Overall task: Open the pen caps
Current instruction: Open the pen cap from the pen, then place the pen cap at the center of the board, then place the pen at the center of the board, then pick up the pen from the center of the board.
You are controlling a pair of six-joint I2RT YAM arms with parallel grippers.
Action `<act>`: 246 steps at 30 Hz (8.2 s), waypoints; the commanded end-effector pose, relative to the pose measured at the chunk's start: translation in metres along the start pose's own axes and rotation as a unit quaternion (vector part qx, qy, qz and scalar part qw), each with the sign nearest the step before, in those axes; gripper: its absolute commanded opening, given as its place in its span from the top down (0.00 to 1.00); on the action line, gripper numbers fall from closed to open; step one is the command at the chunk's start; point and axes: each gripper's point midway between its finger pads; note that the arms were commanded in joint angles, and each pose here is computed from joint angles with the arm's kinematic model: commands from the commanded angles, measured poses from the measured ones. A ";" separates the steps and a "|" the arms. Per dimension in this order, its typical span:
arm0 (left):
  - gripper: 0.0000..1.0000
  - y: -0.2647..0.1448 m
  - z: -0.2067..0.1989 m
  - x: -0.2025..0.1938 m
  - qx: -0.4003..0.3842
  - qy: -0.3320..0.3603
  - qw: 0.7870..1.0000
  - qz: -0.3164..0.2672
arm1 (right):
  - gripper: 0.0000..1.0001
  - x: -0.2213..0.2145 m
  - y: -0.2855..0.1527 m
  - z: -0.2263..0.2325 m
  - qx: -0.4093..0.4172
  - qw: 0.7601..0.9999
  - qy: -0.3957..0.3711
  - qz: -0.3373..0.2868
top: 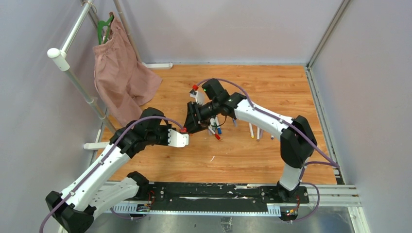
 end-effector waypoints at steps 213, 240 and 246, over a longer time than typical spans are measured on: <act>0.00 -0.017 0.050 0.085 -0.092 -0.431 0.874 -0.207 | 1.00 0.072 -0.055 0.037 -0.086 0.893 -0.103 -0.430; 0.96 0.013 0.043 0.070 -0.067 -0.466 0.860 -0.196 | 0.95 0.060 -0.062 0.061 -0.082 0.871 -0.108 -0.471; 1.00 0.015 0.048 0.041 -0.012 -0.404 0.904 -0.141 | 0.64 0.053 -0.061 0.060 -0.109 0.899 -0.121 -0.406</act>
Point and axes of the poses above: each gripper's point midway between its finger pads, its own y axis out along the fingers, its own z axis along the line the jaws close on, x = y × z, and after that the axes turned 3 degrees about y, right-handed
